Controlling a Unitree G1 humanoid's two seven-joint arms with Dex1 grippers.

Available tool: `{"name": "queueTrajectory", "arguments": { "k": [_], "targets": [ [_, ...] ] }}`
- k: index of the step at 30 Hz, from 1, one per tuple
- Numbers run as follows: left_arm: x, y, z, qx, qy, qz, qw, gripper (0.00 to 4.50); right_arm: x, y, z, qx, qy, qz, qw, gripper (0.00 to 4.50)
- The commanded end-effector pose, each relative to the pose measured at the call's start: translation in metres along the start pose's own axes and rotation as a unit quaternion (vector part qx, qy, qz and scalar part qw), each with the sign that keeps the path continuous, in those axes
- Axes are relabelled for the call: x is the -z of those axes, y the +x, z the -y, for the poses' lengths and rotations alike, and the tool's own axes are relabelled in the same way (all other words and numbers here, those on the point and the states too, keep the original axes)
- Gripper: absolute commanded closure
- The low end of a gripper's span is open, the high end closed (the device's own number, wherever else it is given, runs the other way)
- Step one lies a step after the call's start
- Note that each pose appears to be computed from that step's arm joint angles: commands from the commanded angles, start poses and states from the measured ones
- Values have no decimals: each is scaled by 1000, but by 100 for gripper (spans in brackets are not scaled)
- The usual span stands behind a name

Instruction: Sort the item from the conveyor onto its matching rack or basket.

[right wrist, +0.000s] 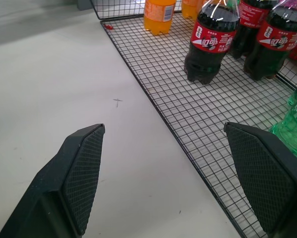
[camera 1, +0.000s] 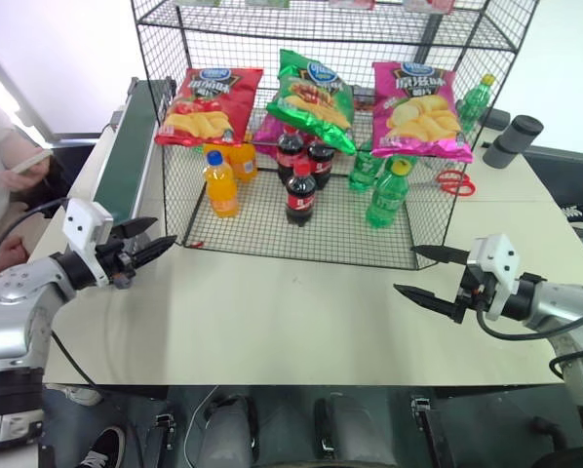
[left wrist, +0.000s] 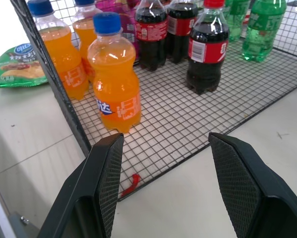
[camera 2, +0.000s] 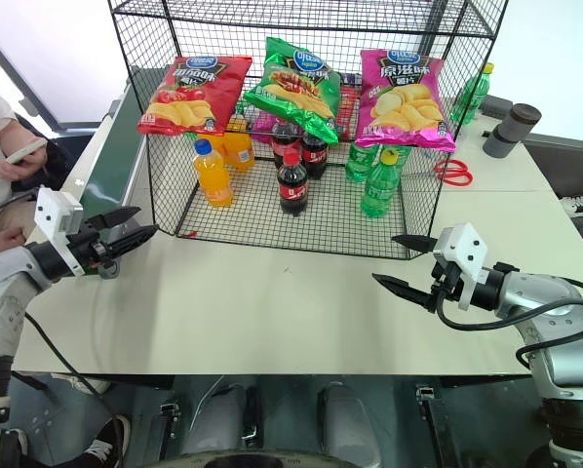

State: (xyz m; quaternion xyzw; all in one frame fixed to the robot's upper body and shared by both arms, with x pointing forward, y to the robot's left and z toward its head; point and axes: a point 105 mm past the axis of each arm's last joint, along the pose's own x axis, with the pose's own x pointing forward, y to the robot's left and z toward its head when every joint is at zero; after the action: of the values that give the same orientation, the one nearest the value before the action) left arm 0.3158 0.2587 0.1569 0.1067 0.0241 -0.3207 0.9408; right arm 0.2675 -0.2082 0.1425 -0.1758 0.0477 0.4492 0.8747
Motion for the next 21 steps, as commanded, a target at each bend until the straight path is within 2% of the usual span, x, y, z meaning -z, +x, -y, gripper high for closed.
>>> {"name": "queueTrajectory", "arguments": {
  "k": [1, 3, 6, 21],
  "targets": [
    [-6, 2, -2, 3, 44, -3, 999, 162, -5, -1, 1, 4, -14, 9, 1000, 49],
    [-7, 1, -6, -9, 62, 13, 998, 162, -6, 0, 1, 6, -18, 10, 1000, 49],
    [-1, 2, -10, -20, 62, -4, 998, 162, -6, 3, 1, 7, -21, 11, 1000, 49],
    [-7, 12, -4, 12, 83, 25, 996, 162, -3, 4, -6, 11, -18, 16, 1000, 49]
  ]
}}
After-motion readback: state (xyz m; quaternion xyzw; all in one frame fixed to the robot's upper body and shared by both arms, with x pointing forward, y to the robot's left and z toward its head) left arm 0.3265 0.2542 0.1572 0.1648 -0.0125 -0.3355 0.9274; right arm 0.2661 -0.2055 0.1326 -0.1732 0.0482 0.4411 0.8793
